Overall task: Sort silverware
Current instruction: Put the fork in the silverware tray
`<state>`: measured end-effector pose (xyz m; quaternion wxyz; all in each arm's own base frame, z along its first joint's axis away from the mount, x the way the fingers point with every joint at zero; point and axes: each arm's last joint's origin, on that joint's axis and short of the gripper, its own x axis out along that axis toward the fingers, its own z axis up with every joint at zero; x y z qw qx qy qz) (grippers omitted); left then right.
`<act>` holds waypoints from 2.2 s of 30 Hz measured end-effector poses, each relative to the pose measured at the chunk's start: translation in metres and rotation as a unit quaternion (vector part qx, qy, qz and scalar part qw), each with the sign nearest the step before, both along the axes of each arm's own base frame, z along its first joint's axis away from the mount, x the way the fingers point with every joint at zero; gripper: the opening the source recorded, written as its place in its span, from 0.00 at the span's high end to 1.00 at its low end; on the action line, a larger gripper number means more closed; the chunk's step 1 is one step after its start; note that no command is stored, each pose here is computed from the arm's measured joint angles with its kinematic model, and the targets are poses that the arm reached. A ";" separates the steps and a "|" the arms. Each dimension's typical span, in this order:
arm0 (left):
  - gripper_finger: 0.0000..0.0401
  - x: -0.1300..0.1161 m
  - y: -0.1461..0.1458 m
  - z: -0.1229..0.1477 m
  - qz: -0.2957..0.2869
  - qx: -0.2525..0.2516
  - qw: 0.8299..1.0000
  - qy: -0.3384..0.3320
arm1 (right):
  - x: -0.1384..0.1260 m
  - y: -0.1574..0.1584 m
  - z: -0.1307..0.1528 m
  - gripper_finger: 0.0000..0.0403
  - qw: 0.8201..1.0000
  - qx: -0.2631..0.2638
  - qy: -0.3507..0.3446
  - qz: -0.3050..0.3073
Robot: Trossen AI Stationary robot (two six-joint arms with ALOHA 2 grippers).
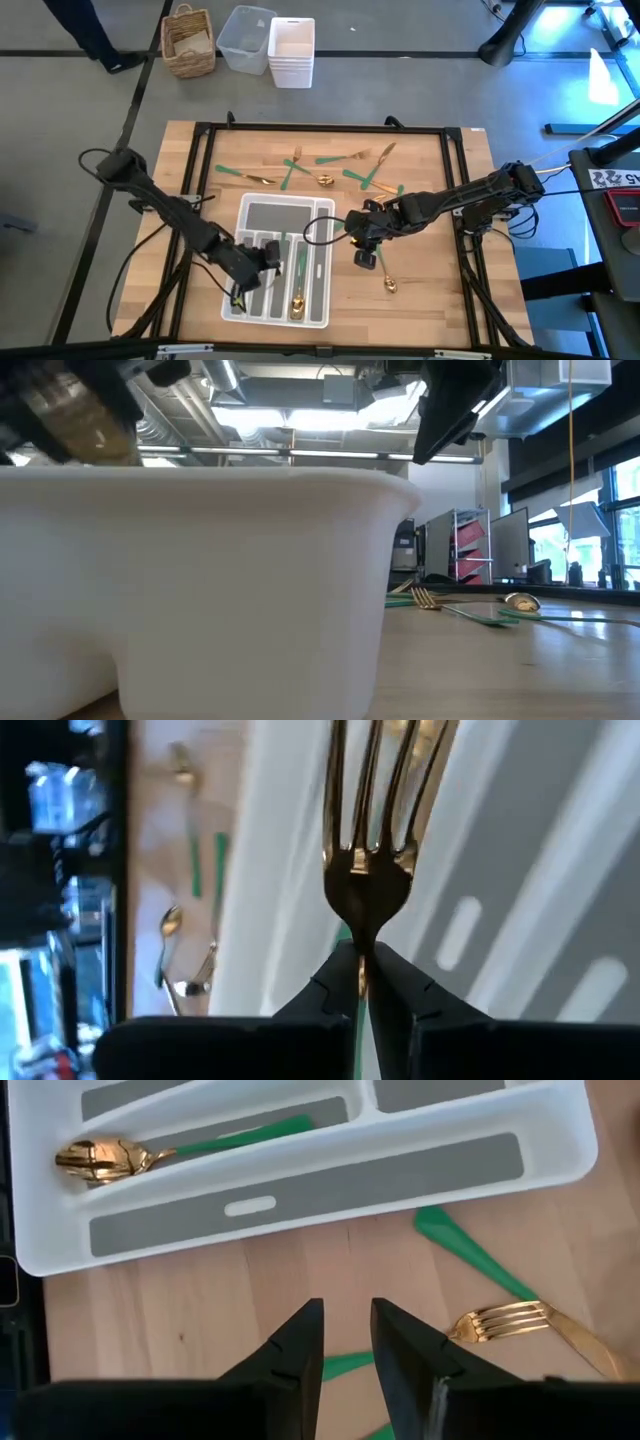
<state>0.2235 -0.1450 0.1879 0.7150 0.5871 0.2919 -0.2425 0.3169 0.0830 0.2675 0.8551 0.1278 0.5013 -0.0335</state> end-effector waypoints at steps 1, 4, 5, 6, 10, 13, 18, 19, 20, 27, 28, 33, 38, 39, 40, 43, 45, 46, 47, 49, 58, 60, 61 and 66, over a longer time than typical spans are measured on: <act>0.99 0.001 -0.001 -0.004 -0.008 0.012 1.000 0.006 | 0.000 0.000 0.000 0.78 1.000 0.002 0.000 -0.004; 0.99 0.001 -0.007 -0.013 -0.024 0.028 0.999 0.017 | 0.000 0.000 0.000 0.78 1.000 0.003 0.000 -0.015; 0.99 0.002 -0.011 -0.015 -0.028 0.027 0.999 0.014 | 0.000 0.000 0.000 0.78 1.000 0.004 0.000 -0.018; 0.99 0.002 -0.014 -0.016 -0.033 0.023 0.999 0.010 | 0.000 0.000 0.000 0.78 1.000 0.005 0.000 -0.020; 0.99 0.003 -0.028 -0.016 -0.052 0.015 0.999 0.006 | 0.000 0.000 0.000 0.78 1.000 0.004 -0.002 -0.023; 0.99 0.004 -0.035 -0.015 -0.056 0.013 0.998 0.006 | 0.001 -0.001 0.001 0.78 1.000 -0.003 -0.009 -0.028; 0.99 0.009 -0.034 -0.029 -0.044 0.030 0.998 0.034 | 0.002 -0.001 0.001 0.78 1.000 -0.002 -0.013 -0.028; 0.99 0.010 -0.032 -0.034 -0.041 0.038 0.998 0.044 | 0.002 -0.001 0.001 0.78 1.000 -0.002 -0.013 -0.028; 0.99 0.011 -0.031 -0.038 -0.038 0.046 0.997 0.052 | 0.002 -0.001 0.001 0.78 1.000 -0.001 -0.013 -0.028; 0.94 0.018 -0.030 -0.054 -0.037 0.072 0.994 0.068 | 0.002 -0.001 0.001 0.78 1.000 -0.001 -0.013 -0.028; 0.93 0.019 -0.030 -0.055 -0.036 0.070 0.995 0.067 | 0.002 -0.001 0.001 0.78 1.000 -0.001 -0.014 -0.028; 0.92 0.022 -0.032 -0.055 -0.004 0.040 0.998 0.046 | 0.002 -0.001 0.001 0.78 1.000 -0.003 -0.014 -0.024; 0.92 0.024 -0.029 -0.055 0.036 0.004 0.998 0.045 | 0.002 -0.001 0.001 0.78 1.000 -0.003 -0.013 -0.023; 0.92 0.024 -0.028 -0.055 0.042 0.000 0.998 0.047 | 0.002 -0.001 0.001 0.78 1.000 -0.003 -0.013 -0.023; 0.92 0.025 -0.028 -0.055 0.045 -0.002 0.998 0.047 | 0.002 -0.001 0.001 0.78 1.000 -0.003 -0.013 -0.023; 0.92 0.025 -0.028 -0.055 0.043 -0.001 0.998 0.045 | 0.002 -0.001 0.001 0.78 1.000 -0.003 -0.012 -0.023; 0.92 0.025 -0.028 -0.055 0.043 -0.002 0.998 0.045 | 0.002 -0.001 0.001 0.78 1.000 -0.003 -0.012 -0.023; 0.92 0.025 -0.028 -0.055 0.046 -0.005 0.998 0.045 | 0.002 -0.001 0.001 0.78 1.000 -0.003 -0.012 -0.023; 0.92 0.024 -0.029 -0.055 0.050 -0.009 0.998 0.044 | 0.002 -0.001 0.001 0.78 1.000 -0.003 -0.012 -0.023; 0.92 0.024 -0.029 -0.055 0.063 -0.020 0.997 0.042 | 0.002 -0.001 0.001 0.78 1.000 -0.003 -0.012 -0.023; 0.80 0.025 -0.029 -0.054 0.071 -0.028 0.996 0.040 | 0.002 -0.001 0.001 0.78 1.000 -0.003 -0.012 -0.024; 0.75 0.025 -0.029 -0.054 0.071 -0.029 0.996 0.040 | 0.002 -0.001 0.001 0.78 1.000 -0.002 -0.012 -0.025; 0.74 0.025 -0.029 -0.054 0.070 -0.029 0.996 0.040 | 0.002 -0.001 0.001 0.78 1.000 -0.001 -0.012 -0.026; 0.71 0.021 -0.033 -0.050 0.043 -0.020 0.998 0.038 | 0.002 -0.001 0.001 0.78 0.998 0.017 -0.010 -0.058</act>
